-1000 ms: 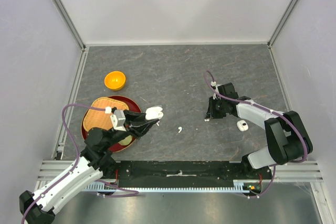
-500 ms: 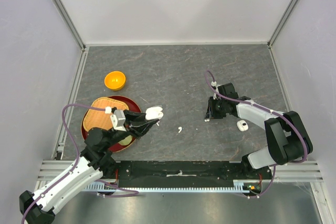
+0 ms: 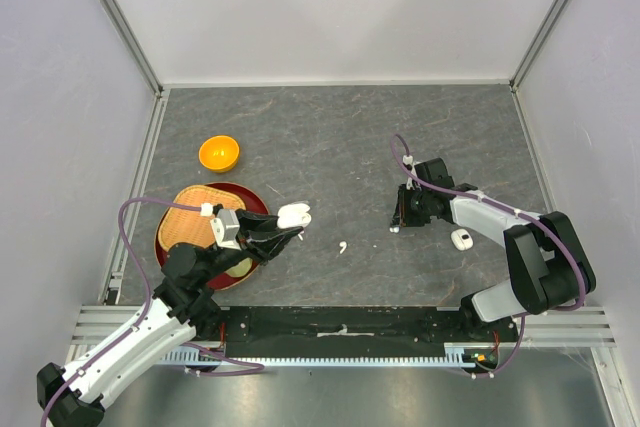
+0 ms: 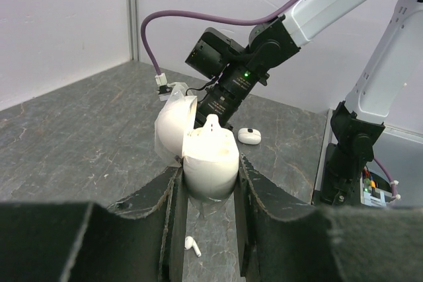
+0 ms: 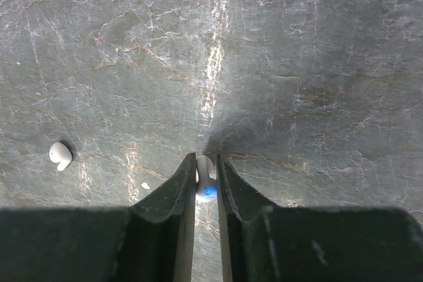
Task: Insert the wireless bluetooth earbuds into the charging case
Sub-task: Pick up the earbud from the center of the board.
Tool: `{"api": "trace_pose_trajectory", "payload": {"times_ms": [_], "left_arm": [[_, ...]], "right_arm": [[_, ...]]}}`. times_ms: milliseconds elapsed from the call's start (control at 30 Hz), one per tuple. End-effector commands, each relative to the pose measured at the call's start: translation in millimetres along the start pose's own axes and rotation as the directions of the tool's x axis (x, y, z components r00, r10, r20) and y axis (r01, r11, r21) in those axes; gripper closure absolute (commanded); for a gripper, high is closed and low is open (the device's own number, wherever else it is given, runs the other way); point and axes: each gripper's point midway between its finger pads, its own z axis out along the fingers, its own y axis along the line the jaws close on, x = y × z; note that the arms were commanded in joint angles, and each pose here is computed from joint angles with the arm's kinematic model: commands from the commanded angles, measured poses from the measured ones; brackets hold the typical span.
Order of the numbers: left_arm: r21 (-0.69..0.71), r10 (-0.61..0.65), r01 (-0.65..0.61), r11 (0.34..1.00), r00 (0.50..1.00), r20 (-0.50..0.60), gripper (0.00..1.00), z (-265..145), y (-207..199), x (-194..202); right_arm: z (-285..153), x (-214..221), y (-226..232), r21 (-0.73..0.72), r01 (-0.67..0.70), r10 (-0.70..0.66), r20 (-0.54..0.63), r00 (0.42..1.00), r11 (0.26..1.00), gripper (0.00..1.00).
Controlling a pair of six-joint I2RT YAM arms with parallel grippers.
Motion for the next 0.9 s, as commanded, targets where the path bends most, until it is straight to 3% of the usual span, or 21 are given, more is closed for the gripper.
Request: {"api": "trace_pose_trajectory", "payload": {"times_ms": [0, 100, 267, 333, 500, 633, 867], "left_arm": [[0.011, -0.013, 0.013, 1.000, 0.999, 0.042, 0.98, 1.2, -3.5, -10.8], [0.009, -0.013, 0.013, 1.000, 0.999, 0.043, 0.98, 1.1, -3.4, -11.3], [0.006, -0.012, 0.012, 1.000, 0.999, 0.042, 0.98, 1.0, -2.5, -10.7], [0.007, -0.013, 0.013, 1.000, 0.999, 0.039, 0.98, 1.0, -2.7, -9.5], [0.007, -0.014, 0.014, 1.000, 0.999, 0.040, 0.98, 0.5, -3.0, -9.6], [0.004, -0.016, 0.016, 1.000, 0.999, 0.039, 0.98, 0.3, -2.4, -9.4], [0.000, -0.013, 0.013, 1.000, 0.999, 0.039, 0.98, 0.2, -1.8, -9.6]], "right_arm": [[-4.9, -5.8, 5.1, -0.016, 0.007, -0.007, 0.029, 1.000, 1.000, 0.77], [-5.8, -6.0, 4.3, -0.010, 0.008, -0.008, 0.031, 0.999, 1.000, 0.77], [-8.4, -6.5, 3.6, -0.004, 0.014, -0.014, 0.036, 0.999, 1.000, 0.86], [-8.7, -6.3, 4.0, -0.006, 0.018, -0.018, 0.034, 0.999, 1.000, 0.82], [-9.0, -4.0, 1.6, 0.004, 0.021, -0.021, 0.024, 1.000, 1.000, 0.83], [-10.3, -4.5, 2.4, 0.004, 0.023, -0.023, 0.026, 0.999, 1.000, 0.96], [-36.8, -31.3, 35.2, -0.121, 0.080, -0.061, 0.147, 0.987, 0.989, 1.00]]}}
